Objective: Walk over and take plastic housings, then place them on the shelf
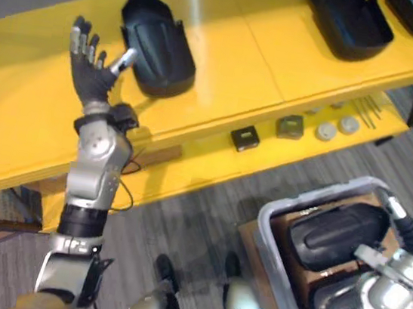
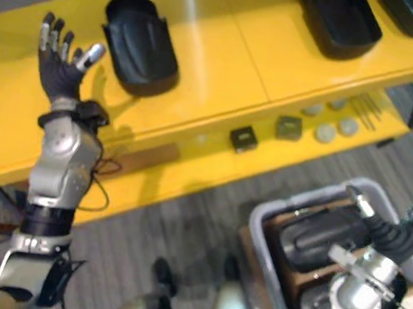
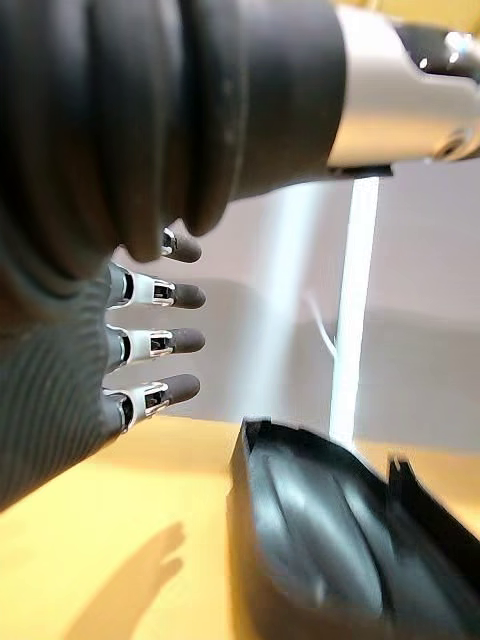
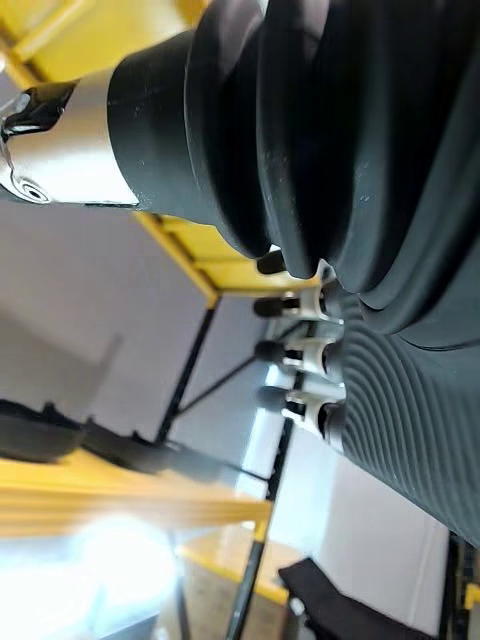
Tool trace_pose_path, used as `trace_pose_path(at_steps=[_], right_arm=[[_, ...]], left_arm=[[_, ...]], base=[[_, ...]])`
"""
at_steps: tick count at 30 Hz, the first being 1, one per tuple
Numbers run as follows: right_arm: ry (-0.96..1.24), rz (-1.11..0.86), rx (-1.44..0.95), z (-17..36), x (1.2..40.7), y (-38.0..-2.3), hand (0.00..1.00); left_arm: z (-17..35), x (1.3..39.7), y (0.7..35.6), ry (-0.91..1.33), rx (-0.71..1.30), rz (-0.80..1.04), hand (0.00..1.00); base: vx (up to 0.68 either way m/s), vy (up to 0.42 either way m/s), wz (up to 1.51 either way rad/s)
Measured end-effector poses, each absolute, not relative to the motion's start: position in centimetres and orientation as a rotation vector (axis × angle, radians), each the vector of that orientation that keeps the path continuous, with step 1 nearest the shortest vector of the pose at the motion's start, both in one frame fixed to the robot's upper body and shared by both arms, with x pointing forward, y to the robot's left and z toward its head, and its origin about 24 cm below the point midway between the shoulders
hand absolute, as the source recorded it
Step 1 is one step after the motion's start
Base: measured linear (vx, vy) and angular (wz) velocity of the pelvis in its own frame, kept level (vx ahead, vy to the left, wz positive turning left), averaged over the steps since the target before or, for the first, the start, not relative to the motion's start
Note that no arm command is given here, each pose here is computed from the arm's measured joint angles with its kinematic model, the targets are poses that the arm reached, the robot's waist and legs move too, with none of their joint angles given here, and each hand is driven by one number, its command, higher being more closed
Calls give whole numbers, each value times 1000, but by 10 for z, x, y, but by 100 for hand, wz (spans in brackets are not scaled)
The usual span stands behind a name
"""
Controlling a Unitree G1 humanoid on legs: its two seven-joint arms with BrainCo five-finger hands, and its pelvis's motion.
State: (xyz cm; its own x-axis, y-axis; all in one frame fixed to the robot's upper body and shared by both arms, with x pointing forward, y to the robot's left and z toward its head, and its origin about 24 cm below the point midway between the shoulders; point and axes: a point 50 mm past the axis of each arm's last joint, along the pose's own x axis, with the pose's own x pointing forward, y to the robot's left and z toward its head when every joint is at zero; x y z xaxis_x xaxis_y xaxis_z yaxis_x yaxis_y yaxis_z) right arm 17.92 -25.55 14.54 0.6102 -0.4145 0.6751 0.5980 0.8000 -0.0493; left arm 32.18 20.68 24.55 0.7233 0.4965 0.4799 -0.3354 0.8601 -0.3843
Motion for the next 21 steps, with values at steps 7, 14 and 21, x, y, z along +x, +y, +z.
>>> trace_pose_path(at_steps=[7,14,21], right_arm=[[-864,-373,-144,166,180,-218,0],[-979,-126,114,205,231,-186,0],[-747,271,240,223,302,-122,0]], left_arm=[[257,254,240,-914,-233,776,0],[187,205,263,-753,-73,1015,0],[65,209,259,-96,13,885,0]], base=[[56,-6,27],[-1,-14,38],[-10,8,36]])
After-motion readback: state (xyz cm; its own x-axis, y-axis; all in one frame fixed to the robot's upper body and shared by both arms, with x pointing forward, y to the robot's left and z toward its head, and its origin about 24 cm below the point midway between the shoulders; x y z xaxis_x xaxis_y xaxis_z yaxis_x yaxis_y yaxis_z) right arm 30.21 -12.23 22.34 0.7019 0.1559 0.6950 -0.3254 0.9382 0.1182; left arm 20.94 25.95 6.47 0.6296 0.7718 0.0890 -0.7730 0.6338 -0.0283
